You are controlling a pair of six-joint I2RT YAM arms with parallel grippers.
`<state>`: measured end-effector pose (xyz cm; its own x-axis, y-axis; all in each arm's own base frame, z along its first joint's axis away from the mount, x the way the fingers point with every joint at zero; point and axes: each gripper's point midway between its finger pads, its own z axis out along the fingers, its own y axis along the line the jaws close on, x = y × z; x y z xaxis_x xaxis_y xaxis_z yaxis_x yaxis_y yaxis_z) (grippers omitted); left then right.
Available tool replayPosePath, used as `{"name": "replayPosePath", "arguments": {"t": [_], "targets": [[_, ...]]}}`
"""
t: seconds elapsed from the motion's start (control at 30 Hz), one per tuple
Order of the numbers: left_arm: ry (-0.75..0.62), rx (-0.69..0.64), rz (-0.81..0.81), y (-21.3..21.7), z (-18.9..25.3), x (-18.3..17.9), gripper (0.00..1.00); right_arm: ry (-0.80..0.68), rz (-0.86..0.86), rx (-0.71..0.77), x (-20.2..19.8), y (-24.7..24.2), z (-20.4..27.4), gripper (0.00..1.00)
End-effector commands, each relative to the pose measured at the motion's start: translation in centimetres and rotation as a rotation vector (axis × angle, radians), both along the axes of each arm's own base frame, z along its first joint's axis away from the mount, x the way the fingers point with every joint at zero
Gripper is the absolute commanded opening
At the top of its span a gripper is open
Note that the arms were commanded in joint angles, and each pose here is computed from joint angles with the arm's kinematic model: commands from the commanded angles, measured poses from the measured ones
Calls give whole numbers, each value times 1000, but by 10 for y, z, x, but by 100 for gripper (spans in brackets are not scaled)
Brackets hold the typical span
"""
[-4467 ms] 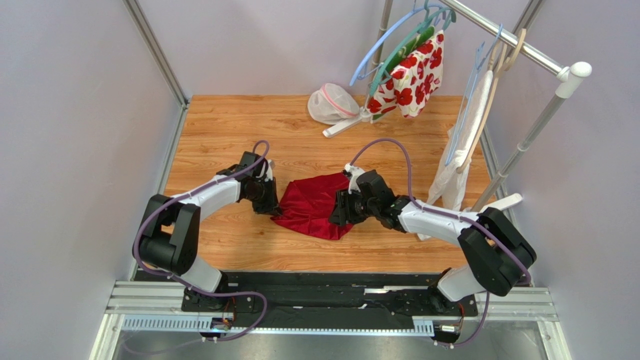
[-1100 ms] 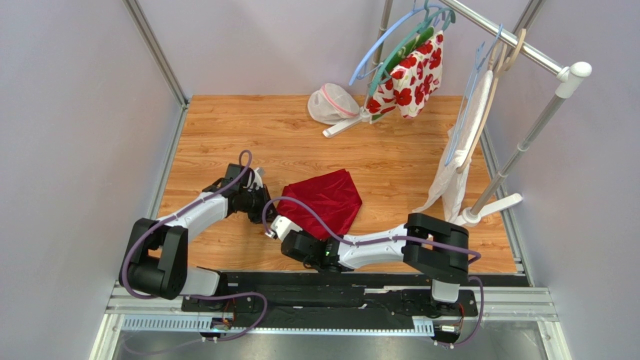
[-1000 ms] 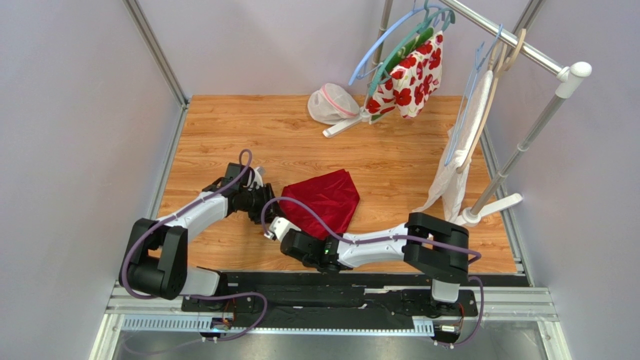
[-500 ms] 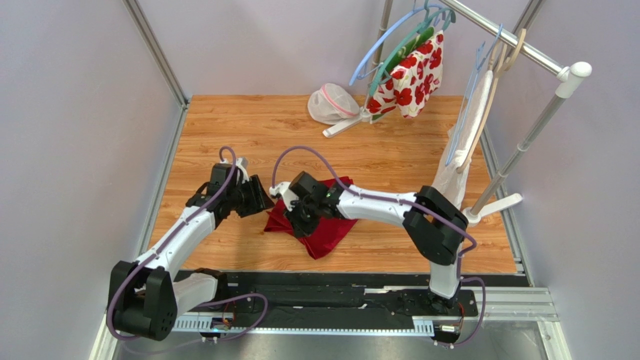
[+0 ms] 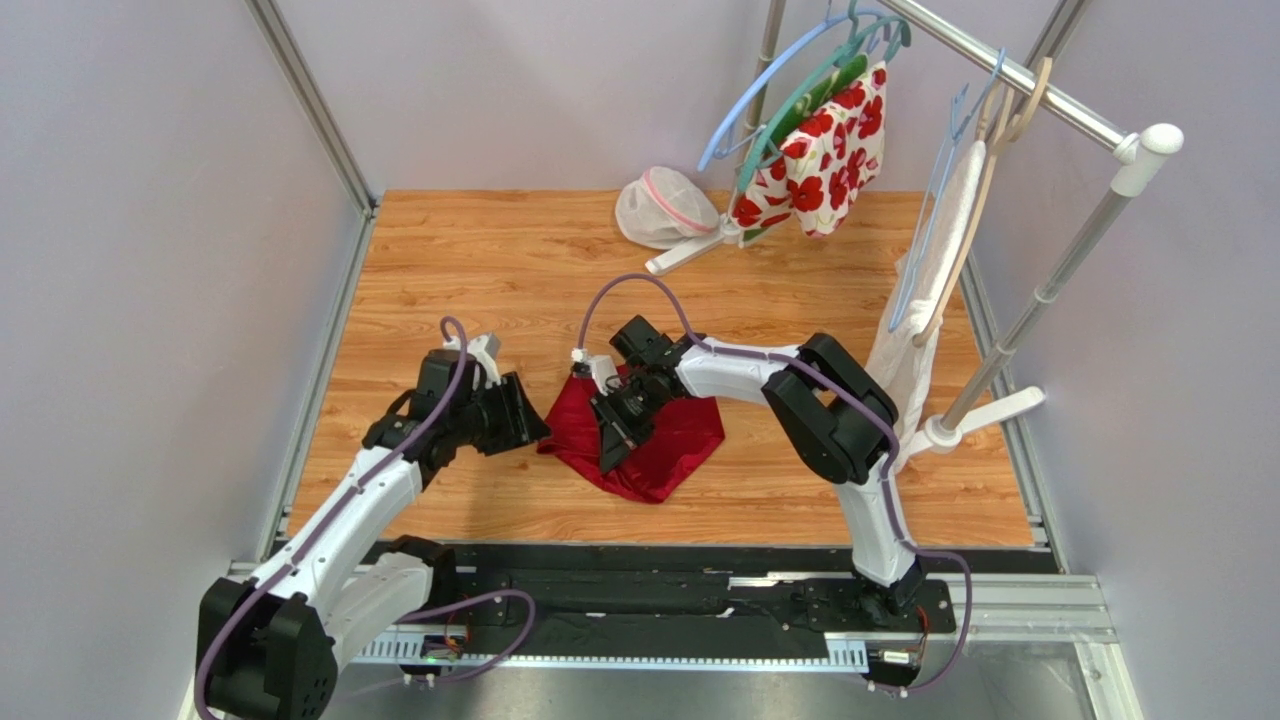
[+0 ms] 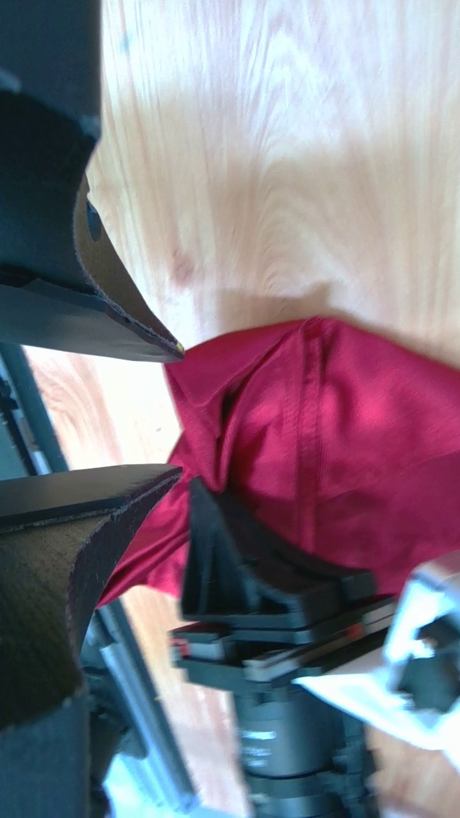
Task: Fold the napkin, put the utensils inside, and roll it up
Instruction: Roll the napkin with the utensil
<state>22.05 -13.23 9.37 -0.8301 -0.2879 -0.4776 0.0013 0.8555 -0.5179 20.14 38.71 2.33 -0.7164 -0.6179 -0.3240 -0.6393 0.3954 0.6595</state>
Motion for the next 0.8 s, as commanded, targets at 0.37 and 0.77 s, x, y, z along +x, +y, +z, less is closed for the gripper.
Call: {"name": "replayPosePath", "arguments": {"t": [0.37,0.77], "targets": [[187,-141,-214,-51,-26,-37,48,77,-60,-10,11,-15,-21,0],[78,-109,-174,-59,-20,16,48,81,-67,-24,8,-19,-30,0]]}}
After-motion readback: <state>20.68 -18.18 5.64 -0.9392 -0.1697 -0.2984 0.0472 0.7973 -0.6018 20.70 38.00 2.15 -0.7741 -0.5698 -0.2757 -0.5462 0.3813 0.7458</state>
